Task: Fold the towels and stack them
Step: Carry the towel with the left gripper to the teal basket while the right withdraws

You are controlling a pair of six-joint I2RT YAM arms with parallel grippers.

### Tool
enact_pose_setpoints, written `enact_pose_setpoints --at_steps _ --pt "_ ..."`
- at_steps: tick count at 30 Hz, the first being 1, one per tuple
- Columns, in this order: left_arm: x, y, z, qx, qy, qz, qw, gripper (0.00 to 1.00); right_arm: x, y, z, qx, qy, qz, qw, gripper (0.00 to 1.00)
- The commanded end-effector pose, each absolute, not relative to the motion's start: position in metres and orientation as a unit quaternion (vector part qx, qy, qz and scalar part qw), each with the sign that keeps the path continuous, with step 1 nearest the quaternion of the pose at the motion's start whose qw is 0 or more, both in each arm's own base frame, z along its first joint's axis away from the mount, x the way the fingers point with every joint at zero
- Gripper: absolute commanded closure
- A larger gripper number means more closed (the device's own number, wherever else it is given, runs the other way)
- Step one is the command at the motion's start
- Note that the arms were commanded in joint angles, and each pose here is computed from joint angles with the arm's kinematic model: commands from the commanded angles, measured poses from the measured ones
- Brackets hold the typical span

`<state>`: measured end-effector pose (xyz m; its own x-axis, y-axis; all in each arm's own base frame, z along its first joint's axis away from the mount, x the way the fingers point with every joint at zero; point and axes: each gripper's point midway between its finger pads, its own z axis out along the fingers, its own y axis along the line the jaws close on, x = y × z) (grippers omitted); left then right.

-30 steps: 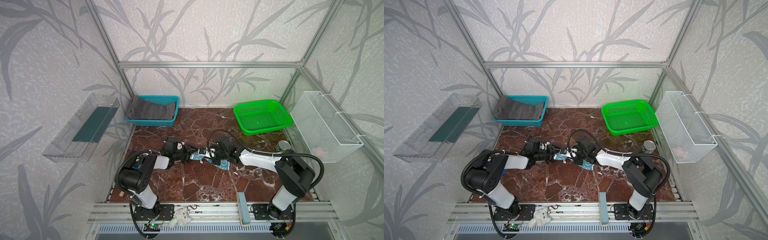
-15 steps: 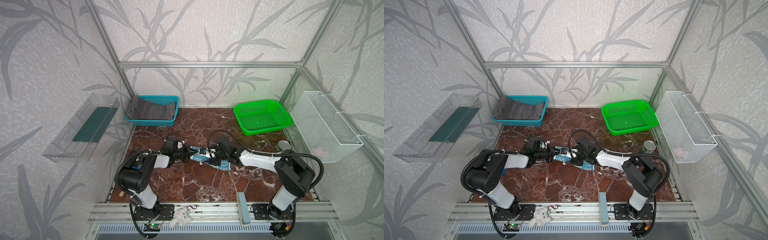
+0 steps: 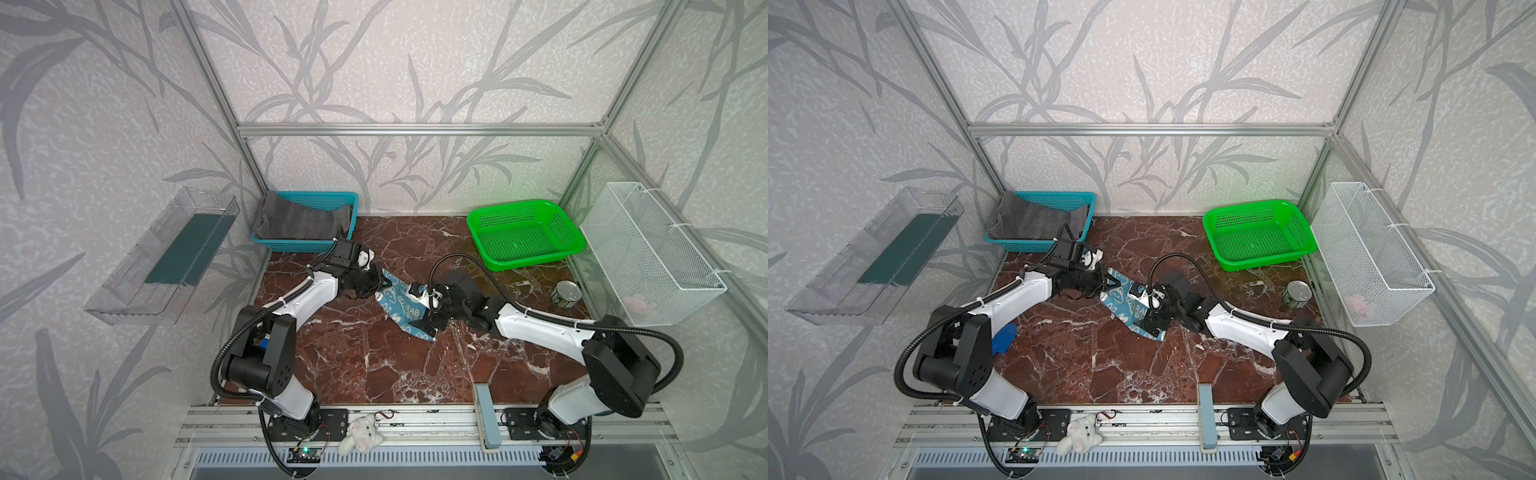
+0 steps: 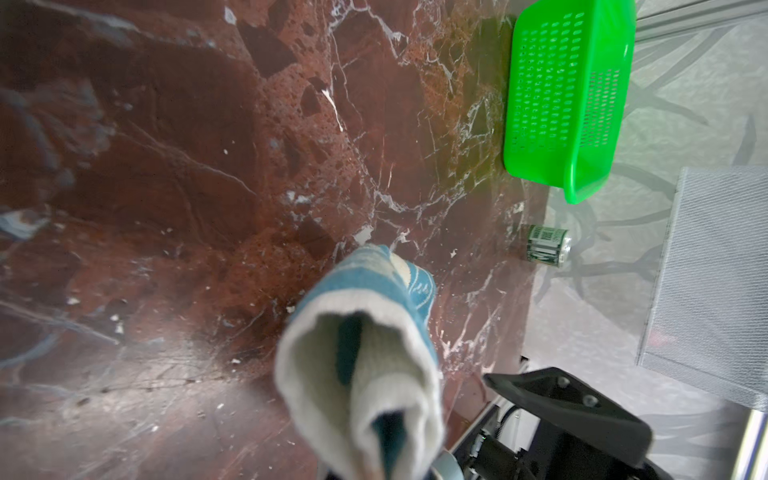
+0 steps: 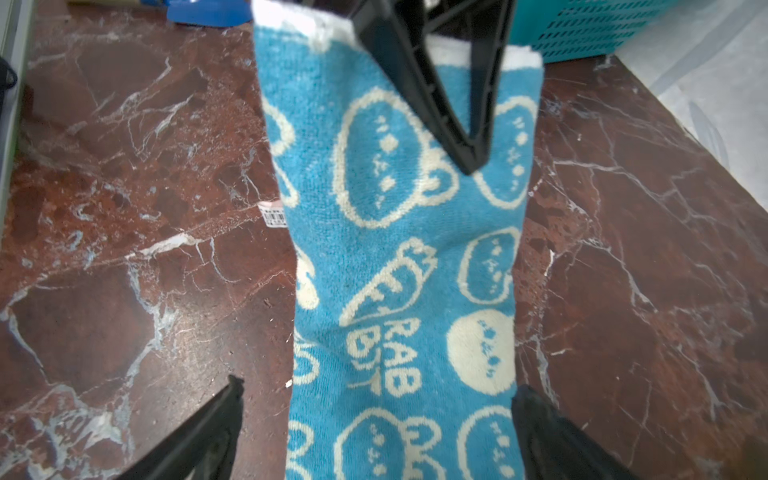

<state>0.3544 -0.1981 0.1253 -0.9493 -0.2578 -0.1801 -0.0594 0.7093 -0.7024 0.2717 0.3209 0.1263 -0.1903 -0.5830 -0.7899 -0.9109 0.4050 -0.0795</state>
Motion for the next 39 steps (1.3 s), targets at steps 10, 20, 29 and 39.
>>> enact_pose_setpoints --at_steps 10,20,29,39 --pt "0.411 -0.18 0.154 0.057 0.958 -0.224 0.168 1.0 0.264 0.292 0.125 -0.393 0.809 0.221 0.377 0.01" --pt "0.488 -0.163 0.189 0.109 0.959 -0.123 0.231 1.0 0.285 0.283 0.147 -0.364 0.778 0.188 0.477 0.01" --pt "0.545 -0.133 0.225 0.103 0.942 -0.049 0.315 1.0 0.298 0.292 0.183 -0.368 0.721 0.186 0.558 0.01" --pt "0.563 -0.091 0.257 0.078 0.929 -0.025 0.361 1.0 0.302 0.301 0.212 -0.333 0.691 0.225 0.601 0.01"
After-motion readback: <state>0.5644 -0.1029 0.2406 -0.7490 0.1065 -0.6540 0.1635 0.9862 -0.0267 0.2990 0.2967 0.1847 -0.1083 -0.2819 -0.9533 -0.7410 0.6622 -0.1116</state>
